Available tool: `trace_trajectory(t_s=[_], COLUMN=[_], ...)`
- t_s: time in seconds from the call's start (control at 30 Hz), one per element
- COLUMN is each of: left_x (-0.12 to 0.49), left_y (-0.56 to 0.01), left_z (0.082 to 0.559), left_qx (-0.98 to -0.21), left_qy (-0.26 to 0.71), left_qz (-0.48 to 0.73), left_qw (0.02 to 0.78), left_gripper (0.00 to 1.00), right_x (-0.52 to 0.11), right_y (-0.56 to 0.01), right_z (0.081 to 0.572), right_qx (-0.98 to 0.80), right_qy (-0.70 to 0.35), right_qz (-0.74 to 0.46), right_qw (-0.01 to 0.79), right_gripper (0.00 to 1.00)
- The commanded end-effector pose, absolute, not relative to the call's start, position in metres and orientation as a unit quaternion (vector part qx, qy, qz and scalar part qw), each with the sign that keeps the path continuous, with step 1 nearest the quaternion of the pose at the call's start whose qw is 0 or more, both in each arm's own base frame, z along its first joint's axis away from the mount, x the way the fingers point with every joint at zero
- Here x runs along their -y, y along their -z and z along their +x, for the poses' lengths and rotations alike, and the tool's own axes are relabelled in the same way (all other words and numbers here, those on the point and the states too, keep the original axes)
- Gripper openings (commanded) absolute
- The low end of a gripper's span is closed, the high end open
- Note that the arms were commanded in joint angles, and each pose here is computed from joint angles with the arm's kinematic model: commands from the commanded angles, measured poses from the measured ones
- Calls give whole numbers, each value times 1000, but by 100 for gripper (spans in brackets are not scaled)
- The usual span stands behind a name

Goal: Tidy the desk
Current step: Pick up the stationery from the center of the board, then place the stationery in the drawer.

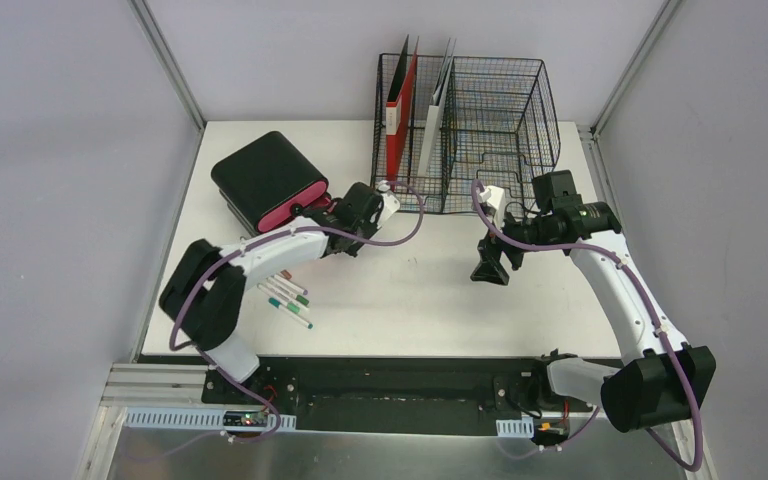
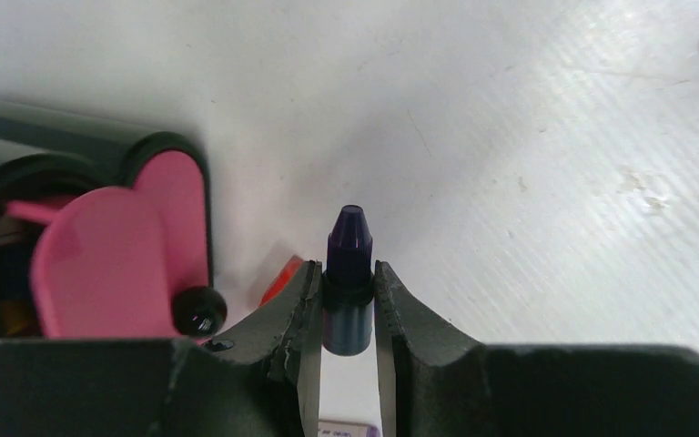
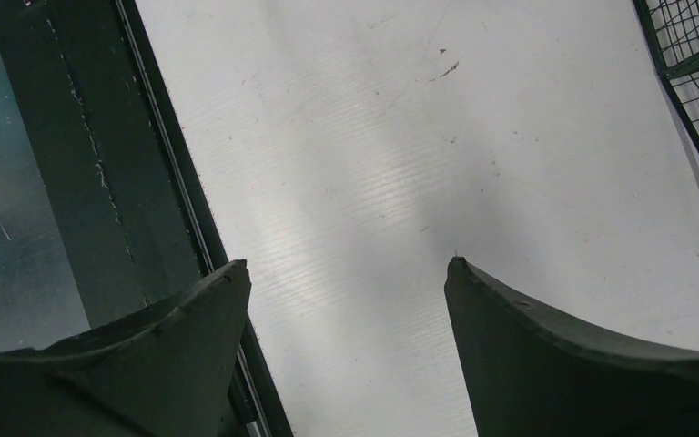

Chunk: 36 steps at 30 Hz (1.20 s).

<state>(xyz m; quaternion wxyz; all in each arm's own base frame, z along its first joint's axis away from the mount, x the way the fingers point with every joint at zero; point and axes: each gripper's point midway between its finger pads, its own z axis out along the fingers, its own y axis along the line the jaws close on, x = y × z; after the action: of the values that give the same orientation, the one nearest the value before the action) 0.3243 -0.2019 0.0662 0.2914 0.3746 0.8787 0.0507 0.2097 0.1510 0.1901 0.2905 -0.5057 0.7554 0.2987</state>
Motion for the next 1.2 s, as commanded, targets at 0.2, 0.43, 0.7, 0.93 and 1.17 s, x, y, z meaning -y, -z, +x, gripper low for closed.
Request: trace_trajectory(t_s=[0.2, 0.43, 0.7, 0.93, 1.17], left_x=[205, 181, 158, 151, 139], left_y=[-157, -181, -180, -182, -173], left_z=[330, 360, 371, 375, 380], left_qx=[-821, -798, -792, -784, -783], left_qy=[-25, -141, -224, -241, -267], left_qz=[354, 353, 342, 339, 342], left_qw=[447, 468, 453, 460, 446], left_gripper=[0, 0, 0, 0, 0], right_x=[-152, -152, -152, -152, -152], right_y=[-198, -198, -196, -196, -195], right_z=[212, 212, 212, 213, 213], right_qx=[-742, -742, -743, -743, -744], right_qy=[-296, -295, -297, -296, -297], right_qz=[-516, -516, -516, -516, -516], right_qw=[310, 310, 307, 307, 305], right_gripper=[82, 81, 82, 81, 82])
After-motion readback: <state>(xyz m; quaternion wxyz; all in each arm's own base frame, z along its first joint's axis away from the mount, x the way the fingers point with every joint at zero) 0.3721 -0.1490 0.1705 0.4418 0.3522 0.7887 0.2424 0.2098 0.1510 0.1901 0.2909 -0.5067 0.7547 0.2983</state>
